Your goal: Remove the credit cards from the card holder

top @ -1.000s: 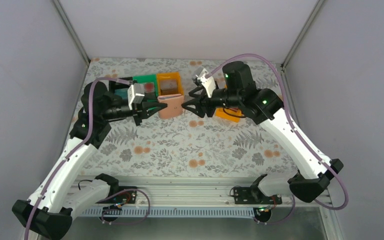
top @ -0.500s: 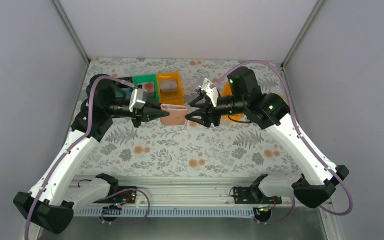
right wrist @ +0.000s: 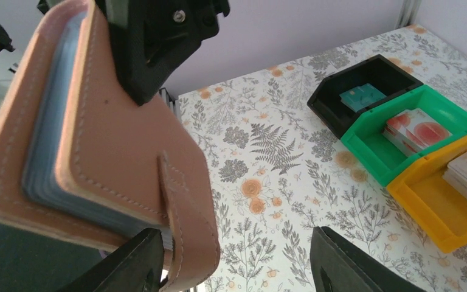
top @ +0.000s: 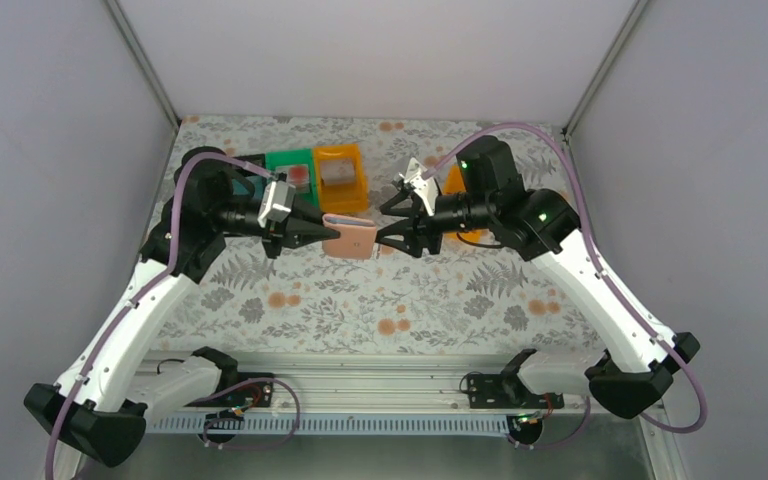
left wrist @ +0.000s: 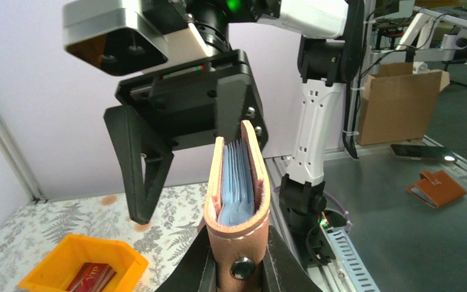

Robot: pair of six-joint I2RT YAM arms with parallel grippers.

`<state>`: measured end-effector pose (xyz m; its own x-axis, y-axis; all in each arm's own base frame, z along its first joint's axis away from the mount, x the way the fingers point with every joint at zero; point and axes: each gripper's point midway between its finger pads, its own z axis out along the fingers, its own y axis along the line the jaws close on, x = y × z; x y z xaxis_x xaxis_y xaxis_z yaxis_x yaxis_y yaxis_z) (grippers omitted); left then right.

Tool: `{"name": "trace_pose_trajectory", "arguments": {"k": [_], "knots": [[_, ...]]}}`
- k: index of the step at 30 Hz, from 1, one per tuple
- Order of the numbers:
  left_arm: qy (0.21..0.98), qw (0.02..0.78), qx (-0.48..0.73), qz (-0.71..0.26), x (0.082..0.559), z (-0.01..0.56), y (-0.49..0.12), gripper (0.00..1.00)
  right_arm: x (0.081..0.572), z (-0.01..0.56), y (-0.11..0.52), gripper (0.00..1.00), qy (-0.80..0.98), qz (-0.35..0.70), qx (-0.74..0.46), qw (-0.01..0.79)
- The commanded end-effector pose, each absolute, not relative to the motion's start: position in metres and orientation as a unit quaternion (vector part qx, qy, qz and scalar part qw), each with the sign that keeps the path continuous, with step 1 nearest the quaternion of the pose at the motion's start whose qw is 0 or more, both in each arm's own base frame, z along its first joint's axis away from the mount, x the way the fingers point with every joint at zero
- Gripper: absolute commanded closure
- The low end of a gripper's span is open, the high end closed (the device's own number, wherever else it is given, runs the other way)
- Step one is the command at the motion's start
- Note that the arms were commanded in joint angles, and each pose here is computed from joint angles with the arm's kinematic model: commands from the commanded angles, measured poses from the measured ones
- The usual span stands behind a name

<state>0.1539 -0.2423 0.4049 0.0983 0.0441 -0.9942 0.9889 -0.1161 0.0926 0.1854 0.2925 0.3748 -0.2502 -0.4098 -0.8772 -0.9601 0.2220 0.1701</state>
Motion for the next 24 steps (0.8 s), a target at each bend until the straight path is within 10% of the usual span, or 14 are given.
{"name": "trace_pose_trajectory", "arguments": {"k": [1,17,24], "knots": [[0.455,0.507,0.551,-0.482,0.162,0.418,-0.247,0.98,0.173,0.382,0.296,0.36,0.673,0.410,-0.497,0.364],[0.494,0.490,0.522,-0.494,0.173,0.407,-0.254,0.98,0.136,0.399,0.334,0.19,0.614,0.486,-0.527,0.330],[0.500,0.473,0.521,-0.505,0.172,0.393,-0.257,0.97,0.136,0.424,0.336,0.69,0.577,0.514,-0.509,0.379]]}}
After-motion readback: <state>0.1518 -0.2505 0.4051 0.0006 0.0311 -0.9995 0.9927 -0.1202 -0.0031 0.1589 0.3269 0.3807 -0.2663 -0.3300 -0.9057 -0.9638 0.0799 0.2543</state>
